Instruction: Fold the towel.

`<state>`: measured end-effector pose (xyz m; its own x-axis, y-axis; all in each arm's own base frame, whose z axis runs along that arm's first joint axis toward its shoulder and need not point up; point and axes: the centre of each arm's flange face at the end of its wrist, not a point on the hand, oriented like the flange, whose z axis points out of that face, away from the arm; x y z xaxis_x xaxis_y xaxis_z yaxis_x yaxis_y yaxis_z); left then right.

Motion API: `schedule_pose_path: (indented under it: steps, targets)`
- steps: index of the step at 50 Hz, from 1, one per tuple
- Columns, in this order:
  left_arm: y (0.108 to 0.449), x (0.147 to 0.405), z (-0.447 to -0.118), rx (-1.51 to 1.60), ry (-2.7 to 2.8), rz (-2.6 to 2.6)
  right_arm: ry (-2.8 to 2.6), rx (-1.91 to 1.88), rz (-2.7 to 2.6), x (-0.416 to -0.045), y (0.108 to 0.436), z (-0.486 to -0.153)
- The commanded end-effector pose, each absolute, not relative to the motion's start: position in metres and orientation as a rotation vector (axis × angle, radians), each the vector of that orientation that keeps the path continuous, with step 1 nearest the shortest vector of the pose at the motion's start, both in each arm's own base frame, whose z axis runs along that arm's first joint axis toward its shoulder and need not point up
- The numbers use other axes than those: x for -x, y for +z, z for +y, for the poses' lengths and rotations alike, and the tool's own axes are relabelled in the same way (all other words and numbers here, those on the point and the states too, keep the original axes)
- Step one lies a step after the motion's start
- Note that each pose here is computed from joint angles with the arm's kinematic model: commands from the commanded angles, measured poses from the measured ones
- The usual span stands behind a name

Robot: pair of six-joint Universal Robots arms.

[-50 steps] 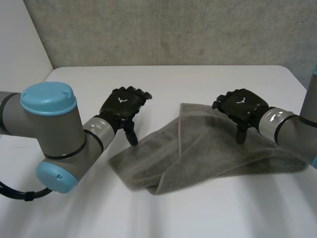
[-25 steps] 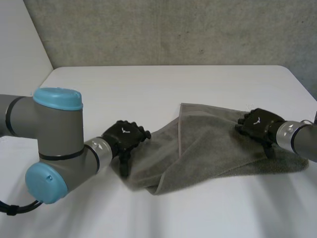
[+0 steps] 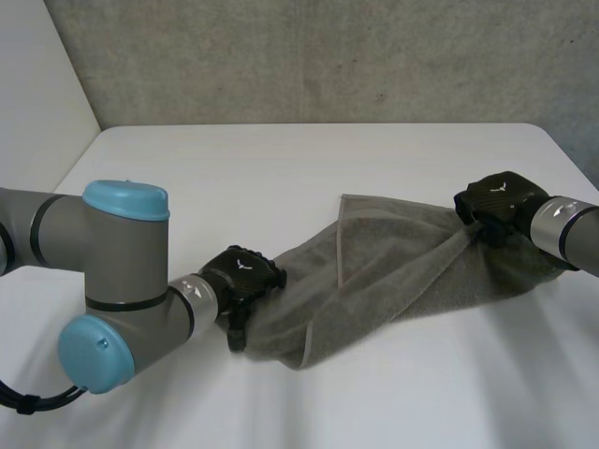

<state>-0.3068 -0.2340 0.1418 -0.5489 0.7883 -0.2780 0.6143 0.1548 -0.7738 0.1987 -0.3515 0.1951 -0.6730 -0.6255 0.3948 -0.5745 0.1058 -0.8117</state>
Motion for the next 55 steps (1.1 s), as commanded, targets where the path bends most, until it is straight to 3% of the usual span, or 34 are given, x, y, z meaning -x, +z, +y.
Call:
schedule_pose_path:
  steps: [1,12,55]
  targets:
    - [0.141,0.308,-0.234,1.378,1.351,-2.228,-1.56,1.205,2.313,-0.207,0.189,-0.338]
    - [0.138,0.309,-0.233,1.382,1.34,-2.23,-1.593,1.057,2.267,-0.215,0.219,-0.327]
    - [0.138,0.312,-0.226,1.405,1.295,-2.205,-1.587,1.078,2.265,-0.218,0.216,-0.327]
